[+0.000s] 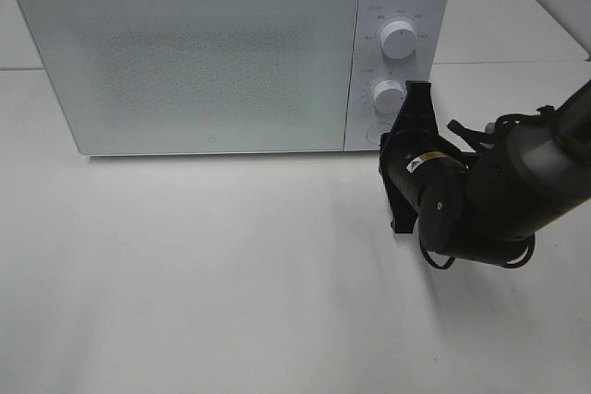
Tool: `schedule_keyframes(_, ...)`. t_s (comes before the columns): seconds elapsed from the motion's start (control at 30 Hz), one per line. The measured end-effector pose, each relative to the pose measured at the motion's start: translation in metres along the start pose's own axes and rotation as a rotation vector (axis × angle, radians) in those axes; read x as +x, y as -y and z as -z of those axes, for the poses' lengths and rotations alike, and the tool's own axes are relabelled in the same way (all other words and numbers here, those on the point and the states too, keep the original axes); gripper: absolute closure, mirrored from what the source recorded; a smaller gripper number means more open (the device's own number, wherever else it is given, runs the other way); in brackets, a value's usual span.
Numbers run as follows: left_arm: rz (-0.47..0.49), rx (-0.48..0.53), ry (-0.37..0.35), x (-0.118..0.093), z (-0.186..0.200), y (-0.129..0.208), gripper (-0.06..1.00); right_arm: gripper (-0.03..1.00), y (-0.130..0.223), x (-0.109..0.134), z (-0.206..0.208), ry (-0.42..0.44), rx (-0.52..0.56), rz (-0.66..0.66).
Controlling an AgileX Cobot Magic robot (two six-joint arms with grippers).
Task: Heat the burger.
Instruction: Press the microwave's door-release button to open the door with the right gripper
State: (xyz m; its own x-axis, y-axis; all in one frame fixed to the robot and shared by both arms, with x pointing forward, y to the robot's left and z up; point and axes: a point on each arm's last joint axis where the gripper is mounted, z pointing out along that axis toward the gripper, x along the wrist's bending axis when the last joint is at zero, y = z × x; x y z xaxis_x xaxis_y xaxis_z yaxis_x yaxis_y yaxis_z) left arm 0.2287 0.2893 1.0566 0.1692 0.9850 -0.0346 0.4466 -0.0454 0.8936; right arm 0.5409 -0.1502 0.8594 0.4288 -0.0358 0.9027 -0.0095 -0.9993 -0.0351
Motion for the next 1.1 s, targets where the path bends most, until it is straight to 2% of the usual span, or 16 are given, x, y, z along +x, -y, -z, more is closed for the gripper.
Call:
schedule_keyframes(0.13, 0.0, 0.0, 0.0, 0.0, 0.0, 0.0, -0.04, 0.94, 0.002, -0.003, -0.009, 0.024, 0.006, 0.0)
schedule_keyframes(0.53, 0.0, 0.0, 0.0, 0.0, 0.0, 0.0, -0.04, 0.94, -0.003, 0.002, -0.033, 0.01, -0.015, -0.02)
schedule_keyframes(0.73, 0.0, 0.0, 0.0, 0.0, 0.0, 0.0, -0.04, 0.94, 0.001, 0.0, -0.038, 0.037, -0.001, -0.029)
schedule_keyframes(1.1, 0.0, 0.0, 0.0, 0.0, 0.0, 0.0, -0.04, 0.94, 0.001, 0.003, -0.04, -0.002, -0.01, -0.023)
